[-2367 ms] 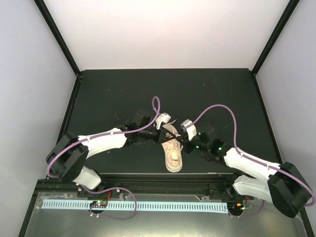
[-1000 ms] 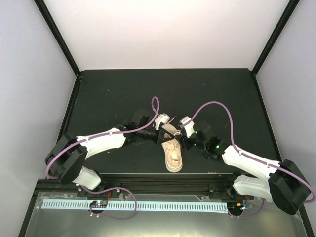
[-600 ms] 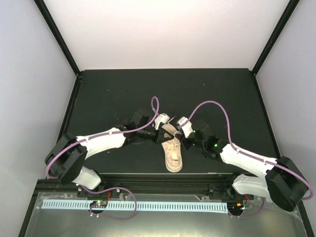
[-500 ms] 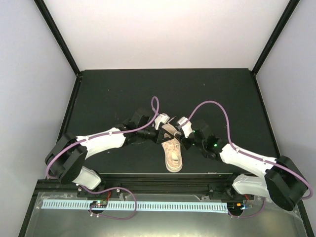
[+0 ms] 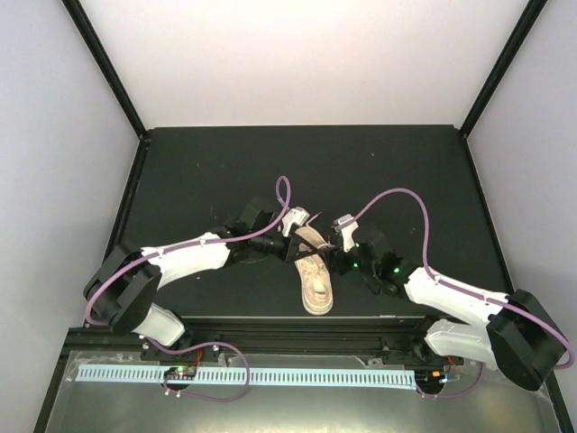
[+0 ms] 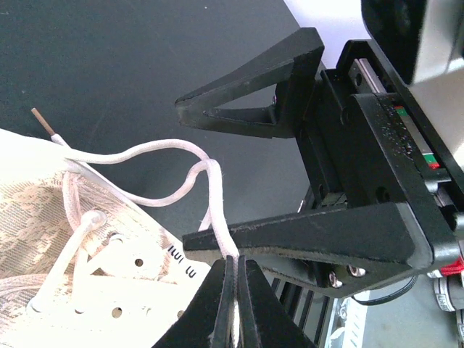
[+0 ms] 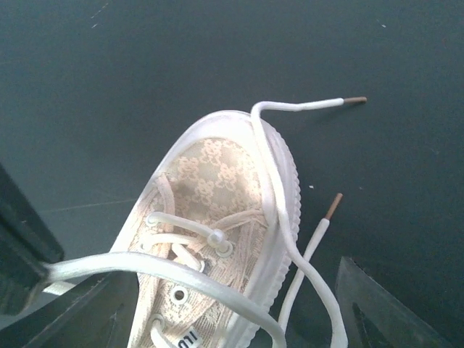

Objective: Tie the shoes

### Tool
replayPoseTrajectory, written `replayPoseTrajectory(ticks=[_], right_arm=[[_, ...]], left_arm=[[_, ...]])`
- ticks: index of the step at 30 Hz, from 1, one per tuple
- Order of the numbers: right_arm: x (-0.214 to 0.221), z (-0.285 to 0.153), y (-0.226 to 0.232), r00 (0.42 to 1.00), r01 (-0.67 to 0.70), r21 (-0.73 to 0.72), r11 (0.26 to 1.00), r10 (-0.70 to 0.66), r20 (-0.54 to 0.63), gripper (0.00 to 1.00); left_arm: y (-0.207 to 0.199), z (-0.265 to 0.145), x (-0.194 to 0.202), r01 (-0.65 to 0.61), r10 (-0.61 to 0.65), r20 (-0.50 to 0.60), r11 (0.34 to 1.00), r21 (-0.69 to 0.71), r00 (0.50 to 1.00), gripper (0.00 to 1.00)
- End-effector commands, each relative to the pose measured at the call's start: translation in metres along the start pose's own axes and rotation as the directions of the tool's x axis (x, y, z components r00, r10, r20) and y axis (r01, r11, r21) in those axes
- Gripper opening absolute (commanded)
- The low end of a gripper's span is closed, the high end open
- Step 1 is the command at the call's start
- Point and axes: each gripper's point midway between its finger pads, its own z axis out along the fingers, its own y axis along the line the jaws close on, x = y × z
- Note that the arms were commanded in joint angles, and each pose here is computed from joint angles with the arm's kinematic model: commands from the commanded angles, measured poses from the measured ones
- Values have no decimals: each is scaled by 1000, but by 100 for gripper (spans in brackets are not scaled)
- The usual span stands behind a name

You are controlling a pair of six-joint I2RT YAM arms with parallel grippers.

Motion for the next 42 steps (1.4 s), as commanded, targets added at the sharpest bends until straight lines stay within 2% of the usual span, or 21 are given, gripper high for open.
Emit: replayPoseTrajectory(ticks=[1,7,16,22,25,26,31,37,42], right_arm=[[7,0,-18,991,-132,95,987,133,-7,78],[21,1,-33,979,-191,177,965,201,-37,78],[28,8,-31,970,-223,163,961,236,-64,70],[30,12,-29,969,-225,152,962,238,-72,51],[27,12,-27,971,-220,138,966,230,-61,37],[25,12,-26,973,-217,130,967,226,-56,29],[11,6,-11,985,-171,34,985,172,-15,3],[-1,-18,34,993,-90,-249,964,105,48,2],[-1,-28,52,993,-85,-379,922,110,43,2]], left_arm=[[-11,-2,-16,-37,37,22,999,32,999,1],[-11,-2,-17,-38,37,26,999,32,999,1],[-11,-1,-18,-37,36,24,999,32,999,2],[-10,-1,-17,-38,38,24,999,27,999,2],[-9,-1,-17,-39,39,23,999,23,999,1],[-8,-1,-17,-41,40,24,999,21,999,2],[5,-2,-21,-55,57,39,997,-44,998,1],[39,-5,-39,-64,79,75,980,-186,994,2],[65,0,-49,-57,80,68,956,-287,994,2]])
